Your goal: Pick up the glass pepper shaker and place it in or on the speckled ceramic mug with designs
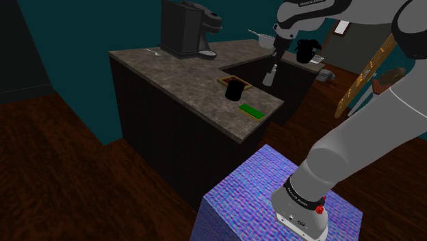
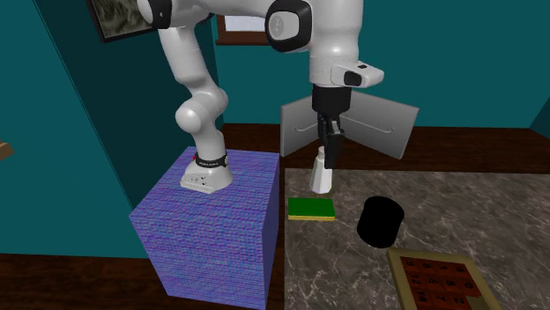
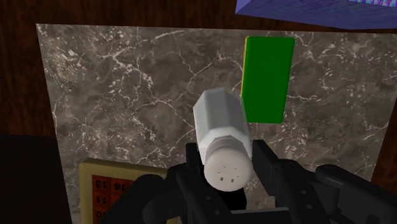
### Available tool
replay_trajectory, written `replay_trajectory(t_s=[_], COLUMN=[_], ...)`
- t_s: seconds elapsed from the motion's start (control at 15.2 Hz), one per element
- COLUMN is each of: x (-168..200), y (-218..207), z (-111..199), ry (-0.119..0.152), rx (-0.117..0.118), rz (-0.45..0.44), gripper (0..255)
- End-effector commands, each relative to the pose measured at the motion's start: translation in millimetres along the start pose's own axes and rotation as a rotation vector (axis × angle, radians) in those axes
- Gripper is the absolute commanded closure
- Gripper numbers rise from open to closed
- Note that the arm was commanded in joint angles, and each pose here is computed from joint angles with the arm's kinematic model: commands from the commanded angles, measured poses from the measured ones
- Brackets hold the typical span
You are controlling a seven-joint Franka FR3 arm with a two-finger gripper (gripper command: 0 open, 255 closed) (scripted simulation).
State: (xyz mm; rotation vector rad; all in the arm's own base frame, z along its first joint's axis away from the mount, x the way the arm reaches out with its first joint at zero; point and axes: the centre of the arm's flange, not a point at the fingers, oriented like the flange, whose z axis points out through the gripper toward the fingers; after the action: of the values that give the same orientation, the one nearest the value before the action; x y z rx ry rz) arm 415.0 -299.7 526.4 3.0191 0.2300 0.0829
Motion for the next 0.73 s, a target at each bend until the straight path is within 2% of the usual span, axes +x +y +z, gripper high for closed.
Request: replay_trajectory(t_s=[0.0,0.66], x=[20,150], y=[1,13], z=[-4,-19], ry=[-0.001,-0.001], rx=[0.000,0.000], rz=[0.000,0.000], gripper=[255,255])
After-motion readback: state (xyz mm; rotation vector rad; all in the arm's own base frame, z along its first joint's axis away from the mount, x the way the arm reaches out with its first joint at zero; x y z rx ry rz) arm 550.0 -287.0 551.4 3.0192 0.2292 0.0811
